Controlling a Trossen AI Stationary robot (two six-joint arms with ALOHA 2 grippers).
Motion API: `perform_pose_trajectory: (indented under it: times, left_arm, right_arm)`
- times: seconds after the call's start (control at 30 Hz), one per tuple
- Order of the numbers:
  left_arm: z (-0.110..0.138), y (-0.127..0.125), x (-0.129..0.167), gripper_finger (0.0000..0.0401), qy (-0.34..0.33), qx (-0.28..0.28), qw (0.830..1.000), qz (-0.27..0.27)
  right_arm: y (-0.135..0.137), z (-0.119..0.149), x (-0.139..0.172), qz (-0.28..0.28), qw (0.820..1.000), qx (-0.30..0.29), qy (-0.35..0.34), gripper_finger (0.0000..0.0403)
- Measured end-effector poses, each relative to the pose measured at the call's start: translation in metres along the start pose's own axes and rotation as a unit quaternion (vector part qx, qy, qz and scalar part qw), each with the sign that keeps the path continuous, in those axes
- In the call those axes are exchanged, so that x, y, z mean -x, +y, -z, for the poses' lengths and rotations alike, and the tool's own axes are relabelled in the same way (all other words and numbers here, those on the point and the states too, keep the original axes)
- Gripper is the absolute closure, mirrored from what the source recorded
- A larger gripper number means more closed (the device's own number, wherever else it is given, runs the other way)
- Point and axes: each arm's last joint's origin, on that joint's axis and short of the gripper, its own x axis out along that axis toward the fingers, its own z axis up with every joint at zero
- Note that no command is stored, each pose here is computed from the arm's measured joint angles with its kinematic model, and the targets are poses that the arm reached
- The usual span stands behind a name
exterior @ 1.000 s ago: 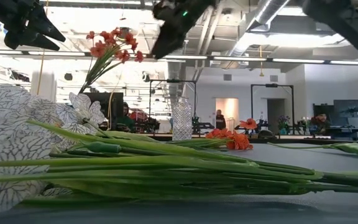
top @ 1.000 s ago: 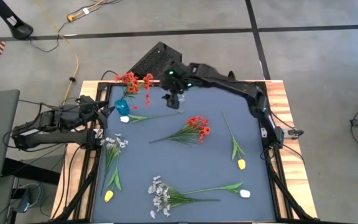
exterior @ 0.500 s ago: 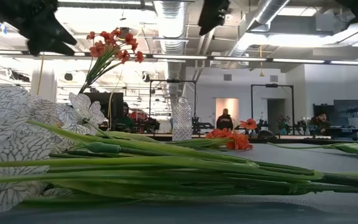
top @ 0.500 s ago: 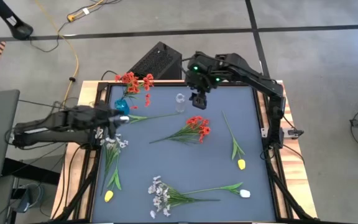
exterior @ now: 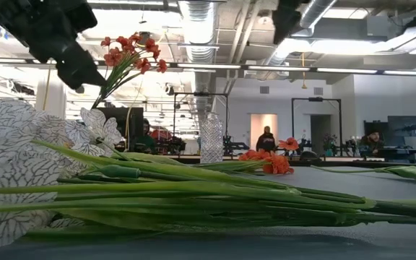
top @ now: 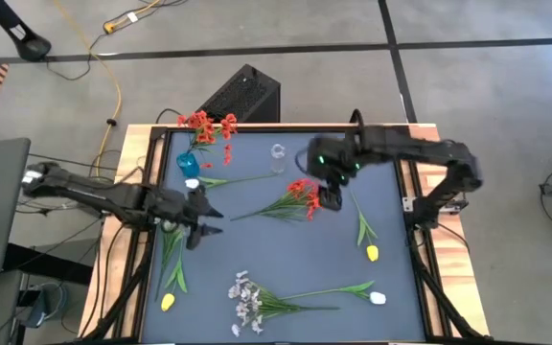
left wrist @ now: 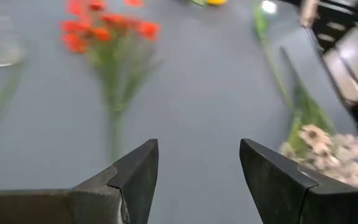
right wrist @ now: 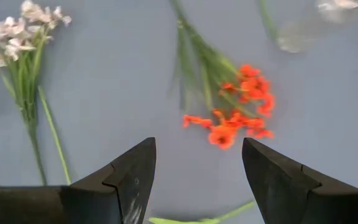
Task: Sort flowers into vase by color
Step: Put the orange flowers into the blue vase
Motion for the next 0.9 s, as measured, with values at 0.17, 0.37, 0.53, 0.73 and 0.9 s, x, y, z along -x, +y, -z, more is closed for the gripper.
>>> perform_pose_trajectory:
  times: [0.17,0.37,0.53,0.73,0.9]
  left_arm:
    - [0.010,-0.023,-0.031,0.0186,0.005,-0.047,0.999,-0.002]
    - [0.016,-0.031,-0.075,0.0186,-0.016,-0.100,0.991,-0.092]
    - [0.005,-0.010,-0.108,0.0186,0.015,-0.098,0.981,-0.168]
    - [0.004,0.022,-0.145,0.0186,0.075,-0.064,0.977,-0.188]
    - [0.007,0.044,-0.161,0.0186,0.095,-0.054,0.968,-0.227]
  right_arm:
    - [0.029,0.039,-0.025,0.004,1.000,0.003,-0.021,0.0137]
    - [0.049,0.079,-0.056,0.007,0.998,-0.031,-0.062,0.0137]
    - [0.062,0.097,-0.080,0.000,0.995,-0.032,-0.093,0.0137]
    - [0.068,0.101,-0.102,0.025,0.992,-0.007,-0.122,0.0137]
    - [0.068,0.100,-0.102,0.064,0.988,-0.001,-0.144,0.0137]
